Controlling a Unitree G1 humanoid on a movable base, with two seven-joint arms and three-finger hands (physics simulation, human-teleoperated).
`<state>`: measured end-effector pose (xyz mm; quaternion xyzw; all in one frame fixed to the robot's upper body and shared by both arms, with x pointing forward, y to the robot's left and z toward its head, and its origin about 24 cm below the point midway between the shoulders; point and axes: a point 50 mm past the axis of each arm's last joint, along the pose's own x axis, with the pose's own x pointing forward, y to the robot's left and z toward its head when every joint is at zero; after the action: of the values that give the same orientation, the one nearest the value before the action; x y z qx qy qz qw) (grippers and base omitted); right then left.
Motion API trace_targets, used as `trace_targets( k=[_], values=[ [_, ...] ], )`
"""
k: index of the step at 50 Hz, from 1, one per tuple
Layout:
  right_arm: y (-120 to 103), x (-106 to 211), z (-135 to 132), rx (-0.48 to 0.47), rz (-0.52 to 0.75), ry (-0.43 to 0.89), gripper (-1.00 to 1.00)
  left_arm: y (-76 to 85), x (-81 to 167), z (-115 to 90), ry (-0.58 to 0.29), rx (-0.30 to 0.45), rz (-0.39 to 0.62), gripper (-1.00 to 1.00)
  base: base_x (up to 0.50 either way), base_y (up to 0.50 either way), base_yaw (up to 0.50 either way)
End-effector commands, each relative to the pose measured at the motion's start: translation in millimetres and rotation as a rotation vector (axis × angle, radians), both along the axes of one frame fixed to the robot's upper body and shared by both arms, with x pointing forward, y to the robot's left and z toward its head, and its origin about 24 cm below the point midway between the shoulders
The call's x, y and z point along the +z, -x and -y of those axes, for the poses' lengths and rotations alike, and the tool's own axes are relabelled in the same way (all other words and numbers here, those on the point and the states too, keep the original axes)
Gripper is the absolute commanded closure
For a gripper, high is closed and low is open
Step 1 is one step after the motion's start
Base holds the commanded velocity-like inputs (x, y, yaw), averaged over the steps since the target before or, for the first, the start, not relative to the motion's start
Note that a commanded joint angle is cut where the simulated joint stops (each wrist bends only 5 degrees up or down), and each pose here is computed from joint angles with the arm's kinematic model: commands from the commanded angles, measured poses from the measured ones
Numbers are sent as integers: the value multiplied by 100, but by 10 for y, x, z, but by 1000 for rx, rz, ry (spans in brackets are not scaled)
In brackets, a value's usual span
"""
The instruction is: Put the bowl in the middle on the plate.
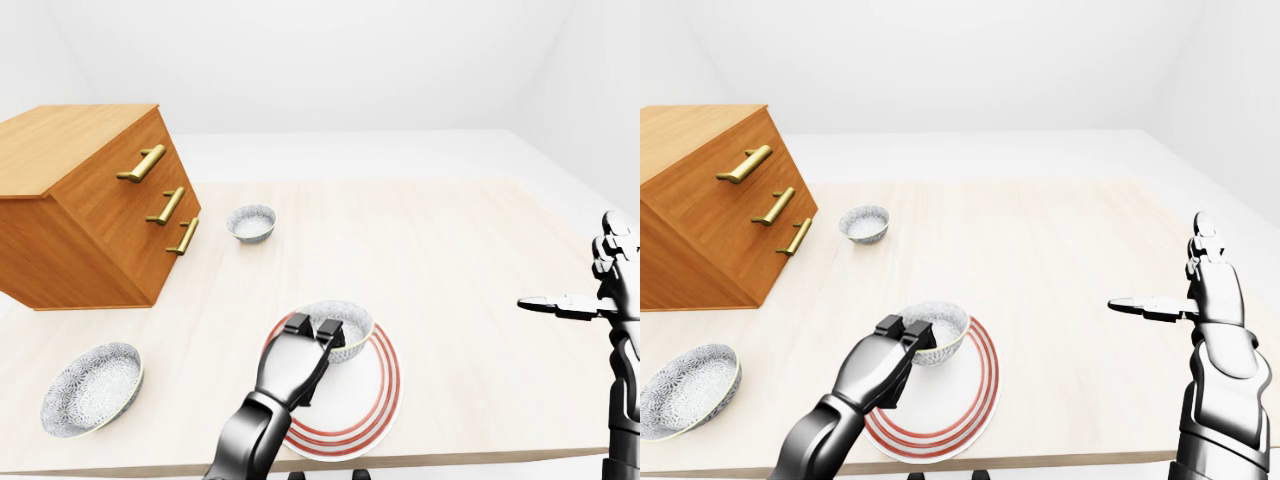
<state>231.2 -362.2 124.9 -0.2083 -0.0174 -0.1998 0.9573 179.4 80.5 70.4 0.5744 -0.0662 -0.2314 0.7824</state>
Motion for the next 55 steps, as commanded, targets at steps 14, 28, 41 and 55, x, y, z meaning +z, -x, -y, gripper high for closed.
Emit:
trace_targets(
  k=[14, 28, 41, 55],
  values=[
    [5, 4, 3, 1, 1, -1, -100, -8, -191, -18, -54, 7, 10, 100, 0, 0, 0],
    [3, -5, 1, 1, 1, 0, -100, -18, -227, -24, -55, 17, 9, 100, 0, 0, 0],
    [0, -2, 0, 1, 1, 1, -100, -22, -281, -16, -59, 11, -3, 100, 0, 0, 0],
    [-5, -8, 2, 0, 0, -1, -100, -42, -260, -24, -60, 16, -1, 100, 0, 0, 0]
  ],
)
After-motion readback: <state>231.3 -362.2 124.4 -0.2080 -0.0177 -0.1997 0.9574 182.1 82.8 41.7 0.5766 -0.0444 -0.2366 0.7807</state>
